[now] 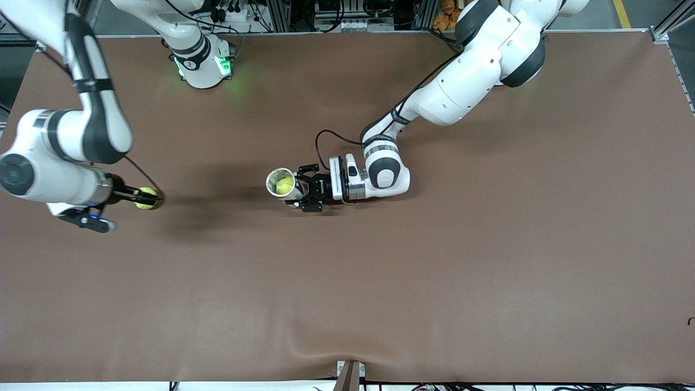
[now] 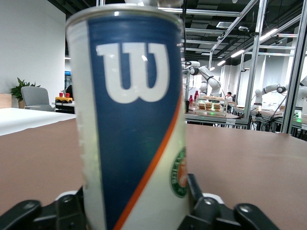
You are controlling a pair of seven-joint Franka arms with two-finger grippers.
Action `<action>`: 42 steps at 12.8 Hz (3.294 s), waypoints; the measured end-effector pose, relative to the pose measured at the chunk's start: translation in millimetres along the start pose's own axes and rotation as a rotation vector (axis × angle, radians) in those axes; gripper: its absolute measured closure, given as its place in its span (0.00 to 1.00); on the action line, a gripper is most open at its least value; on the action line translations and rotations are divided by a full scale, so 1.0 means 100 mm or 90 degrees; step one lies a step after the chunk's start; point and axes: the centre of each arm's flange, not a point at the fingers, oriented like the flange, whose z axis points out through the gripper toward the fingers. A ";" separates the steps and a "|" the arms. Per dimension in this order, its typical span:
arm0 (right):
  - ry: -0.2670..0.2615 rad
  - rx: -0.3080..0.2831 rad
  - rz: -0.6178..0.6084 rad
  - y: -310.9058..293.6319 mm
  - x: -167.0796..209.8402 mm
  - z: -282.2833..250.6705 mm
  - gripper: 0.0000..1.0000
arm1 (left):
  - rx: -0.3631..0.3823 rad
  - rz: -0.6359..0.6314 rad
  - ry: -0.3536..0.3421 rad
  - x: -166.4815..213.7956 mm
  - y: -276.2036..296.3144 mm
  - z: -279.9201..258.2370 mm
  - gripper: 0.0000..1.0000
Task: Insert tennis ball vertically with right arm
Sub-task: 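Move the right gripper to the second ball and grasp it, then carry the second ball to the can opening with the right gripper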
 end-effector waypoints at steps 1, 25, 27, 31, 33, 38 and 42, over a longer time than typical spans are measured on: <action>0.007 0.006 -0.013 0.22 0.01 0.20 0.00 | 0.000 0.000 0.000 0.00 0.00 0.00 0.22; -0.084 0.001 -0.057 0.05 0.29 0.34 0.33 | 0.000 0.001 0.000 0.00 0.00 0.00 0.24; -0.091 -0.007 -0.039 -0.31 0.28 -0.22 0.33 | 0.001 0.001 0.000 0.00 0.00 0.00 0.23; -0.069 0.014 -0.004 -1.46 -0.02 -1.03 0.33 | 0.001 0.001 0.000 0.00 0.00 0.00 0.24; -0.074 0.055 0.027 -1.94 -0.22 -1.25 0.33 | 0.001 0.001 0.000 0.00 0.00 0.00 0.24; -0.047 0.059 0.116 -3.19 -0.89 -1.30 0.33 | 0.000 0.001 0.000 0.00 0.00 0.00 0.24; -0.027 0.059 0.162 -3.77 -1.26 -1.19 0.33 | 0.000 0.001 0.000 0.00 0.00 0.00 0.24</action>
